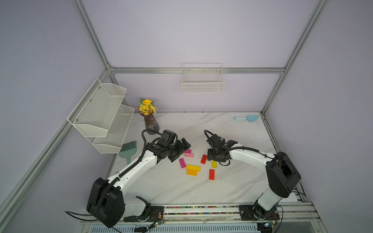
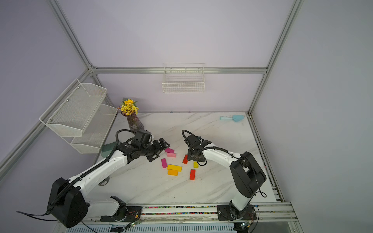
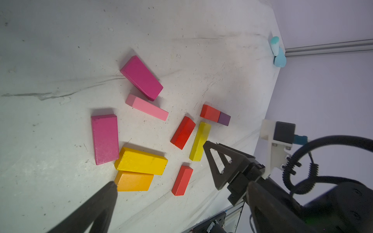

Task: Assemble the letter c with building blocks
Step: Adjust the building block at the center of the board.

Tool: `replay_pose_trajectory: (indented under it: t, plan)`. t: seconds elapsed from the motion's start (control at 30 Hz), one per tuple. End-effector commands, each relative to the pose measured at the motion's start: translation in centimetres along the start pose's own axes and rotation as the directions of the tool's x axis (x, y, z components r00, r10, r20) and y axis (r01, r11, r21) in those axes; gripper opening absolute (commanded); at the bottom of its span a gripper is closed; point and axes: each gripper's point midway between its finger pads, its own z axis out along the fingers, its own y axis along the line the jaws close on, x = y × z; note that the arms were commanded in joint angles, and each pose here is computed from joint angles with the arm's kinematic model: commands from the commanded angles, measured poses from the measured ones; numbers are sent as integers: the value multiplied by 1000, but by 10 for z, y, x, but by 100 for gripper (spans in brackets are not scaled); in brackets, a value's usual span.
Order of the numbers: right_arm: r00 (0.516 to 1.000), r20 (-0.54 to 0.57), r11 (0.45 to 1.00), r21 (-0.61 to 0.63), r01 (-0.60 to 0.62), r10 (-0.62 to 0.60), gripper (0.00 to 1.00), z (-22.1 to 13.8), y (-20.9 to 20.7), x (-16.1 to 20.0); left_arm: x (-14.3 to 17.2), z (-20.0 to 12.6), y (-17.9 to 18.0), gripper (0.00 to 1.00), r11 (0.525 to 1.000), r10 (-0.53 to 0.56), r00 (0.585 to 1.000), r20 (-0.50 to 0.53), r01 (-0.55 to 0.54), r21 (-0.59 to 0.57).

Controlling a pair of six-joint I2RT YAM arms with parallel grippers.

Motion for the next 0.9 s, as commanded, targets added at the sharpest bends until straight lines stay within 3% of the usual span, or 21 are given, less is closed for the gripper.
replay_pose_trajectory:
  t: [0.0, 0.37, 0.57, 0.87]
  plan:
    - [999, 11, 998, -36, -49, 50, 74, -25, 3, 0, 0, -11, -19, 100, 997, 43, 999, 10, -44, 66]
    - [984, -74, 976, -134, -173, 165, 82, -18, -9, 44, -1, -7, -25, 100, 996, 51, 999, -3, -50, 79]
    - [982, -59, 969, -162, -184, 177, 90, -6, -3, 38, 0, -6, -26, 100, 995, 57, 998, -14, -56, 82]
    - [971, -78, 953, -191, -236, 225, 91, 24, 0, 24, 3, -5, -23, 100, 996, 57, 998, -28, -55, 74]
